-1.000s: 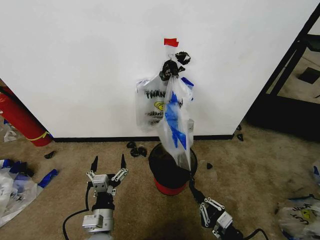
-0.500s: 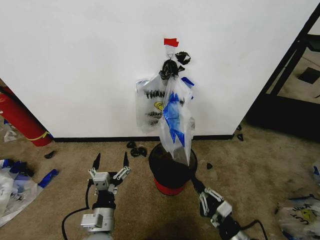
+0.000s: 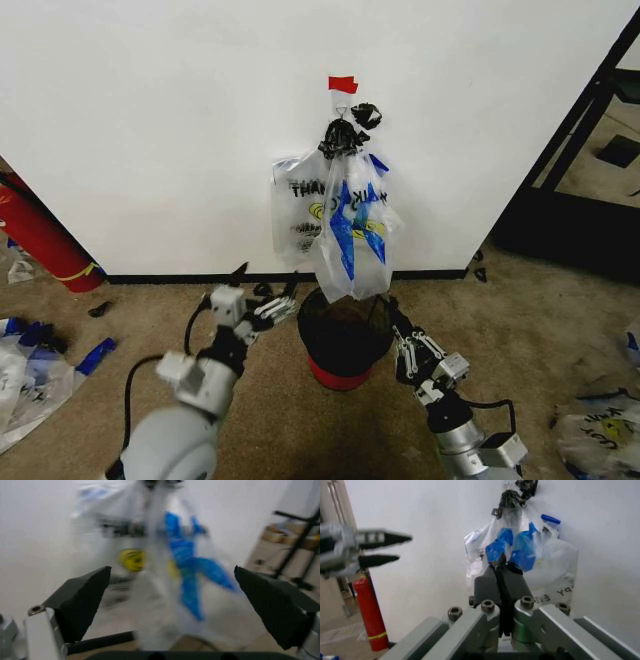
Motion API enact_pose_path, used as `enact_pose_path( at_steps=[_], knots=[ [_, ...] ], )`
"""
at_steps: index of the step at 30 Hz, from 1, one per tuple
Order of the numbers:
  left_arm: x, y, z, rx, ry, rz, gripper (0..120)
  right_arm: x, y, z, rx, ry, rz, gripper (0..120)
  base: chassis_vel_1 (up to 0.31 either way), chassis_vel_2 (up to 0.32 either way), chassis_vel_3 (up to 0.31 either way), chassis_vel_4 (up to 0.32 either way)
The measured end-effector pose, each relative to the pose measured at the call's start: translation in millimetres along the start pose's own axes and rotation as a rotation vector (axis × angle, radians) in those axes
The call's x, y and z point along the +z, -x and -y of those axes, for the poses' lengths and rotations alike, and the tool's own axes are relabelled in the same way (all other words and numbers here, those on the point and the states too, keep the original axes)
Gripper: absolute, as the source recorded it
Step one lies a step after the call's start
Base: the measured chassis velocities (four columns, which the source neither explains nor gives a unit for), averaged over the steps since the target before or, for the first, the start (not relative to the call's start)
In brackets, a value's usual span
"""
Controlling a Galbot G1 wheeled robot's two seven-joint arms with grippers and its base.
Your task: Pick up the garbage bag from the wall and place it over the trash bin.
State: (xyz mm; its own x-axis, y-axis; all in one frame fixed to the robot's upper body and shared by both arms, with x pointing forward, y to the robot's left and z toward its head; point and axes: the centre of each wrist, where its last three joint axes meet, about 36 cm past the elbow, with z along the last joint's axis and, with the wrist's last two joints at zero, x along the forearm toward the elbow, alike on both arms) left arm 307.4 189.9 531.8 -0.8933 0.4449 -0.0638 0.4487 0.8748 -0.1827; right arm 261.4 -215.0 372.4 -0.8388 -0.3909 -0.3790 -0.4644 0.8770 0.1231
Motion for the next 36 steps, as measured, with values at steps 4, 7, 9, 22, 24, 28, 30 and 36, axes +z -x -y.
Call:
enact_pose_path(
  at_steps=[4,7,9,22,24,28,30,36],
  knots=[
    [-21.6,30.6,6.4,0.094,-0.01,-0.015,95,2.2,-3.8,-2.1,0.016,-0.01,-0.006,0,0.0,0.0,0.0,0.0],
    [-22.7,48.3,8.6,0.105,0.007,-0.03,95,2.3,-4.9,-2.1,0.021,-0.017,-0.005,0,0.0,0.0,0.0,0.0],
    [-19.7,68.4,9.7,0.099,0.021,-0.052,95,2.1,-5.8,-2.5,0.026,-0.019,-0.003,0,0.0,0.0,0.0,0.0],
    [-2.5,134.8,24.2,0.02,-0.068,-0.153,93,-0.7,-11.3,1.7,0.043,-0.037,0.005,0,0.0,0.0,0.0,0.0],
    [0.8,141.5,26.8,0.006,-0.071,-0.16,90,-0.3,-12.1,1.2,0.045,-0.036,0.006,0,0.0,0.0,0.0,0.0],
    [5.0,147.5,25.0,-0.036,-0.061,-0.159,78,-1.2,-14.4,0.5,0.048,-0.032,0.005,0,0.0,0.0,0.0,0.0],
    [6.4,147.7,21.0,-0.053,-0.053,-0.152,69,-2.1,-15.3,1.4,0.05,-0.032,0.006,0,0.0,0.0,0.0,0.0],
    [6.6,146.3,14.3,-0.079,-0.054,-0.137,49,-2.7,-15.6,2.4,0.052,-0.03,0.008,0,0.0,0.0,0.0,0.0]
  ],
)
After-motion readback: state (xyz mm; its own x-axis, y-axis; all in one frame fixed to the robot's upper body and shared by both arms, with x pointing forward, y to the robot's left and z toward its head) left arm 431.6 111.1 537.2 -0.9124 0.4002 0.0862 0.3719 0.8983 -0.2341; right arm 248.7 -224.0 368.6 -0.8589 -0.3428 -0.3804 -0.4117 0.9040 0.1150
